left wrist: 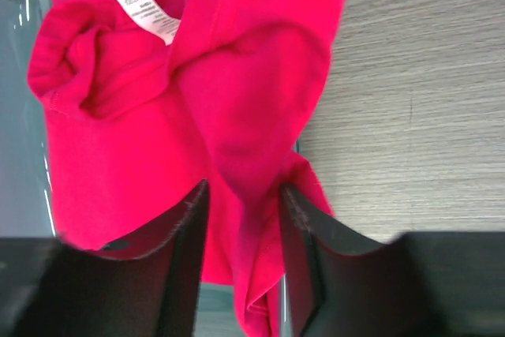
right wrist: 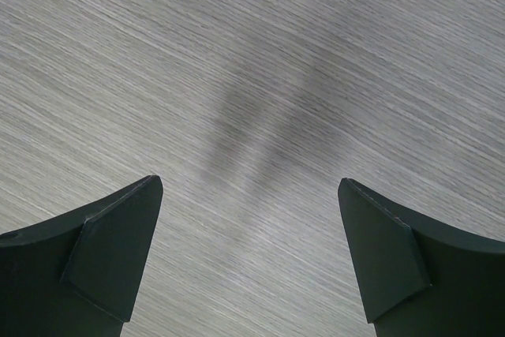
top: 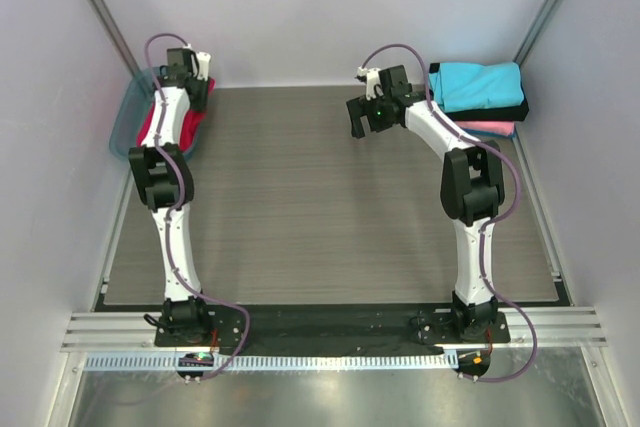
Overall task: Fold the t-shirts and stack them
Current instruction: Grab the tshirt from the pile
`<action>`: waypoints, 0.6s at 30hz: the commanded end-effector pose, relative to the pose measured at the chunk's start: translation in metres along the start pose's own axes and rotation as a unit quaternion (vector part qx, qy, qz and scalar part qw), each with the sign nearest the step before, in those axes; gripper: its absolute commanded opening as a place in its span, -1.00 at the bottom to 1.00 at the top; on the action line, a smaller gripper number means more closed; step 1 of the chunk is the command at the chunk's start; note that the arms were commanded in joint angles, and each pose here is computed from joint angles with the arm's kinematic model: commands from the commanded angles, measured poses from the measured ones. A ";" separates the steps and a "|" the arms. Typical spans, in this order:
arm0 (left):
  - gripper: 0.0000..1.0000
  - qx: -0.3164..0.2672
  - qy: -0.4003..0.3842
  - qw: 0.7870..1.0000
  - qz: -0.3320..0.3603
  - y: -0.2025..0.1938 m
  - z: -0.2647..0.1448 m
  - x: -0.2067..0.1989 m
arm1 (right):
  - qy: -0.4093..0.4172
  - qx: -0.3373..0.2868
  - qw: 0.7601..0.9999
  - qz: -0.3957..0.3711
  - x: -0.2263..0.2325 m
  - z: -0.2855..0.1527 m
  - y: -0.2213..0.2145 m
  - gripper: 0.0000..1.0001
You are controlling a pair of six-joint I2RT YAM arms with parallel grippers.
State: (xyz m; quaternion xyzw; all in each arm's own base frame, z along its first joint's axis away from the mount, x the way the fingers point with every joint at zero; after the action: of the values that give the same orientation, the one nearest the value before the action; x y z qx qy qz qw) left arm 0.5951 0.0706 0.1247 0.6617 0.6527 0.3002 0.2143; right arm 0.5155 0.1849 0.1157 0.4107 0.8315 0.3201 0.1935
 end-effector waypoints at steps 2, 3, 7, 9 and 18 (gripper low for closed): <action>-0.29 -0.043 0.013 0.999 0.004 0.027 -0.008 0.010 | -0.014 -0.026 1.000 -0.007 -0.007 -0.008 0.019 0.99; -0.44 -0.043 0.013 0.999 0.003 0.027 -0.007 0.009 | -0.013 -0.024 1.000 -0.007 -0.006 -0.007 0.017 1.00; -0.75 -0.054 0.017 0.998 0.000 0.034 -0.015 0.011 | -0.012 -0.023 1.000 -0.006 -0.006 -0.005 0.016 1.00; -0.91 -0.068 0.025 0.997 0.000 0.044 -0.029 0.016 | -0.010 -0.025 1.000 -0.005 -0.006 -0.005 0.018 0.99; -0.99 -0.212 0.016 0.977 0.000 0.128 -0.156 0.021 | -0.011 -0.045 0.999 -0.002 -0.008 -0.007 0.034 1.00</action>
State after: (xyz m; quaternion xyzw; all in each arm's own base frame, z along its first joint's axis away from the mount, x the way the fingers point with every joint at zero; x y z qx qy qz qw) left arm 0.5965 0.0737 0.1712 0.6502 0.6383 0.3387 0.2347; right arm 0.5205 0.1861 0.1147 0.4114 0.8301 0.3214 0.1959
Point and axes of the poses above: each gripper's point midway between its finger pads, its own z axis out along the fingers, its own x axis along the line the jaws close on, y = z × x, the point moved 2 cm from there along -z, back along the fingers, and after that the axes turned 10 degrees about -z, right-handed, at the moved point
